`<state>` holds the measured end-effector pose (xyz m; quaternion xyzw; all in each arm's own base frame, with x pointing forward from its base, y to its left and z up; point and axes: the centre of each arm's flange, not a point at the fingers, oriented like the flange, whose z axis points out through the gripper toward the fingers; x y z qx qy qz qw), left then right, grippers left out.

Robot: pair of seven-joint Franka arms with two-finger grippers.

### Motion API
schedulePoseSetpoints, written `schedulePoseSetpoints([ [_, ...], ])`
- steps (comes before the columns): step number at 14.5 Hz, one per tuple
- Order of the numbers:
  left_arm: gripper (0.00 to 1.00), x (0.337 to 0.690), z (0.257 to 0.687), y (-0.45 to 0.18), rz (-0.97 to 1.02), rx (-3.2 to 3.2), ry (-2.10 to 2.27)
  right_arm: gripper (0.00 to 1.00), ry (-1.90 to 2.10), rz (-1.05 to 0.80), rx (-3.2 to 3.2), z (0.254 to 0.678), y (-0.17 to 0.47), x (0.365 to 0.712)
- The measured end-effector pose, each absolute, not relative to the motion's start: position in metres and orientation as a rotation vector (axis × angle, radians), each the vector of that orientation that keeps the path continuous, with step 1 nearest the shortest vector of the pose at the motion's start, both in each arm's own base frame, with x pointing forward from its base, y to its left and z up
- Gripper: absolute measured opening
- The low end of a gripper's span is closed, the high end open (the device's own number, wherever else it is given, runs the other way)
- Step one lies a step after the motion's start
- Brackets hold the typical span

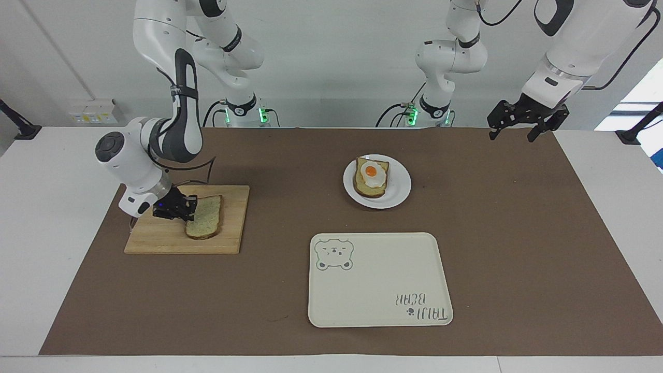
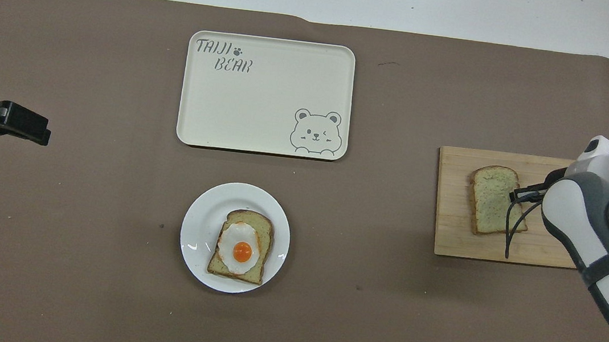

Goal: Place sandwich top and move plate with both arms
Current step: 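Reach the right gripper to the bread slice on the cutting board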

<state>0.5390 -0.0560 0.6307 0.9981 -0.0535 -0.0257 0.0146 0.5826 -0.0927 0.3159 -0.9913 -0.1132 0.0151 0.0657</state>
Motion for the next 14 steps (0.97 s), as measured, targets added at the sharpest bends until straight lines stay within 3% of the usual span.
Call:
schedulePoseSetpoints([
  [14, 1.00, 0.539, 0.631, -0.056, -0.080, 3.107, -0.167, 0.07, -0.313, 0.049, -2.990, 0.327, -0.092, 0.588],
])
